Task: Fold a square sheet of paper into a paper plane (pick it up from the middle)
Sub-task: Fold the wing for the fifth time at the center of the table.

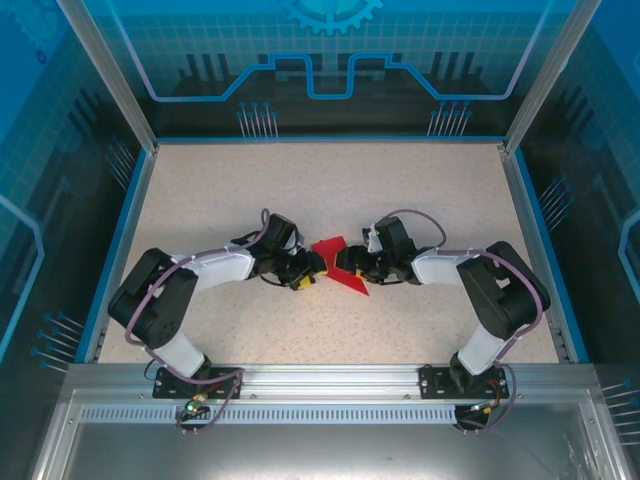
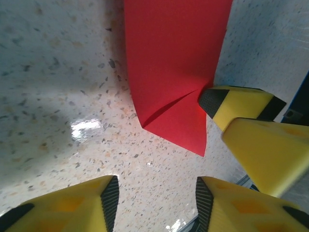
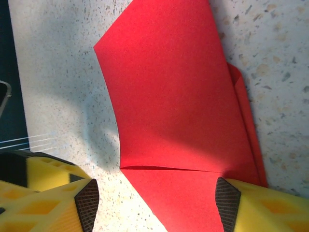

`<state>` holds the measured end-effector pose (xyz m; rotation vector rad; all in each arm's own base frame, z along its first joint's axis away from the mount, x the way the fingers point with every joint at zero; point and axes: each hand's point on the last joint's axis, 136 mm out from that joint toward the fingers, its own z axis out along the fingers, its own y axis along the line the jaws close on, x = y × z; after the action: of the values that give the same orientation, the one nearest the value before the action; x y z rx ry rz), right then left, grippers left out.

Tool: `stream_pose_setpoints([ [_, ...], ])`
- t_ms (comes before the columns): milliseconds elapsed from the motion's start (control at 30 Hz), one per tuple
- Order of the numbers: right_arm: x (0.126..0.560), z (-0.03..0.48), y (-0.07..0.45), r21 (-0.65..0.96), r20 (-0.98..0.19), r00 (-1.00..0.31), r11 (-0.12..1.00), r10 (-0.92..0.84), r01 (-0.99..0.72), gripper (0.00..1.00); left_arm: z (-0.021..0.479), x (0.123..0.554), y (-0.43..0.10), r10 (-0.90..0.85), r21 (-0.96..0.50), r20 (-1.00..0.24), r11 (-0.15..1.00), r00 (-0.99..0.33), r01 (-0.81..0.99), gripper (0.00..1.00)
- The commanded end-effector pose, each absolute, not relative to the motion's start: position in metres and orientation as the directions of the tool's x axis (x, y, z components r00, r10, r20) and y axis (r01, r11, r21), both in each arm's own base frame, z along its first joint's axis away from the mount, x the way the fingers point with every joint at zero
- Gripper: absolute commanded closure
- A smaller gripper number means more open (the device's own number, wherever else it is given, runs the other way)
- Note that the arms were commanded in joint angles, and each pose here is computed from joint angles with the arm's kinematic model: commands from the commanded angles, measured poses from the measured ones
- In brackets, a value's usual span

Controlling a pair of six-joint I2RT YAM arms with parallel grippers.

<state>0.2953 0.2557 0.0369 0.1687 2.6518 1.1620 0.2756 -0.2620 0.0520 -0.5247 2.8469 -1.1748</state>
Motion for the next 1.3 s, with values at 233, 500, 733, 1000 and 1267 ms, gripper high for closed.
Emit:
stream_pose_setpoints([
  [233, 0.283, 0.021, 0.241, 0.753, -0.078, -0.972, 0.652, 0.221, 0.088, 0.33, 0.049, 0.295, -0.289, -0.309, -0.704, 0.131, 0.64, -0.942, -0.308, 0.64],
  [500, 0.283, 0.021, 0.237, 0.761, -0.071, -0.97, 0.641, 0.233, 0.098, 0.33, 0.041, 0.295, -0.286, -0.345, -0.687, 0.147, 0.638, -0.927, -0.347, 0.62],
  [733, 0.285, 0.019, 0.236, 0.762, -0.067, -0.969, 0.639, 0.239, 0.105, 0.33, 0.04, 0.29, -0.266, -0.423, -0.657, 0.098, 0.653, -0.901, -0.378, 0.61],
  [1000, 0.283, 0.018, 0.235, 0.762, -0.066, -0.97, 0.639, 0.233, 0.102, 0.33, 0.043, 0.297, -0.289, -0.36, -0.713, 0.137, 0.611, -0.923, -0.344, 0.66],
  [1267, 0.285, 0.029, 0.243, 0.8, -0.09, -0.974, 0.598, 0.208, 0.054, 0.33, 0.043, 0.303, -0.308, -0.296, -0.773, 0.159, 0.556, -0.942, -0.305, 0.81],
])
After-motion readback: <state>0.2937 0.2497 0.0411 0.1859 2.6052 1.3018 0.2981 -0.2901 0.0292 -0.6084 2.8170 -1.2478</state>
